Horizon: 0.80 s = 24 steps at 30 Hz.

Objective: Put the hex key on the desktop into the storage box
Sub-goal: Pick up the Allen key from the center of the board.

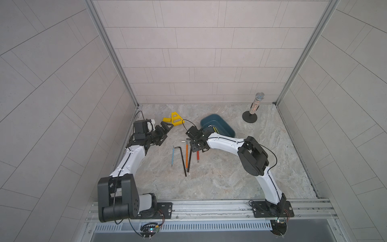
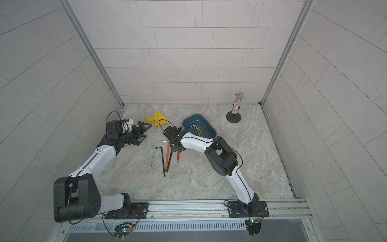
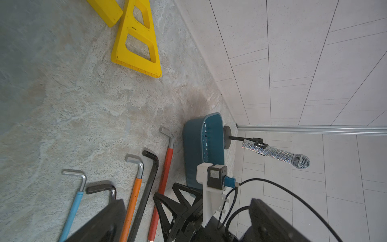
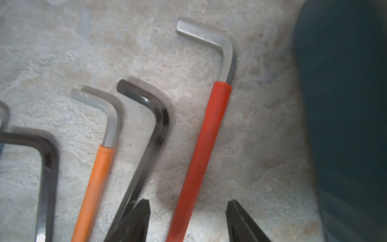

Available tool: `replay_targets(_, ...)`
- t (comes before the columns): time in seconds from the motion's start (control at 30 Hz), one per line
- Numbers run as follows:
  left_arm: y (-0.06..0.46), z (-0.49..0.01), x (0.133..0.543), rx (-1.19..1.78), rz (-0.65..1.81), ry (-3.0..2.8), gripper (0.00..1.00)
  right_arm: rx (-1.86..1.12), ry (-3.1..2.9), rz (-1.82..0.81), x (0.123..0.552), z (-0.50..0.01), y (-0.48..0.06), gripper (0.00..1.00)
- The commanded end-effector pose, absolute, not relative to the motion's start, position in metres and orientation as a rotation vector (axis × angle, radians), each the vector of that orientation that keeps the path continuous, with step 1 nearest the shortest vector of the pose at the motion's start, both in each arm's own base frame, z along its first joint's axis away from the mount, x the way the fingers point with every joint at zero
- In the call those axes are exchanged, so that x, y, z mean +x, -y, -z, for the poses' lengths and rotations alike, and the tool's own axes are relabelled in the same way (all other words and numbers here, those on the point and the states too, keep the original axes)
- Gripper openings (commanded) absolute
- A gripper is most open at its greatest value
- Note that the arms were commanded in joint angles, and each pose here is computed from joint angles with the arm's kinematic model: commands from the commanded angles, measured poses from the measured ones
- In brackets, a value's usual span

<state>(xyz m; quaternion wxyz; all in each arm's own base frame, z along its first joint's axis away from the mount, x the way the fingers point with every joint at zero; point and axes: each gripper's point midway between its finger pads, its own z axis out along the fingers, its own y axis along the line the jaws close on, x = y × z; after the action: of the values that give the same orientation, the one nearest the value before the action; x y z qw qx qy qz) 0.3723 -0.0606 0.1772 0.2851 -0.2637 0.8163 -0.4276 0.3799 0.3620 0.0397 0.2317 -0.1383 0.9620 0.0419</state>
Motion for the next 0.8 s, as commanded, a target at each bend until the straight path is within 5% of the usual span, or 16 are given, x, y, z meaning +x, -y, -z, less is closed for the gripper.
replay_targets(0.0, 0.06, -0.184, 0.371, -0.683, 1.157, -2.157, 1.0, -0.353, -2.655, -0.035, 0.381, -0.03, -0.35, 0.61)
replay_targets(0.77, 0.057, -0.182, 0.373, -0.703, 1.168, -2.149, 1.0, -0.304, -2.694, -0.032, 0.381, -0.012, -0.333, 0.55)
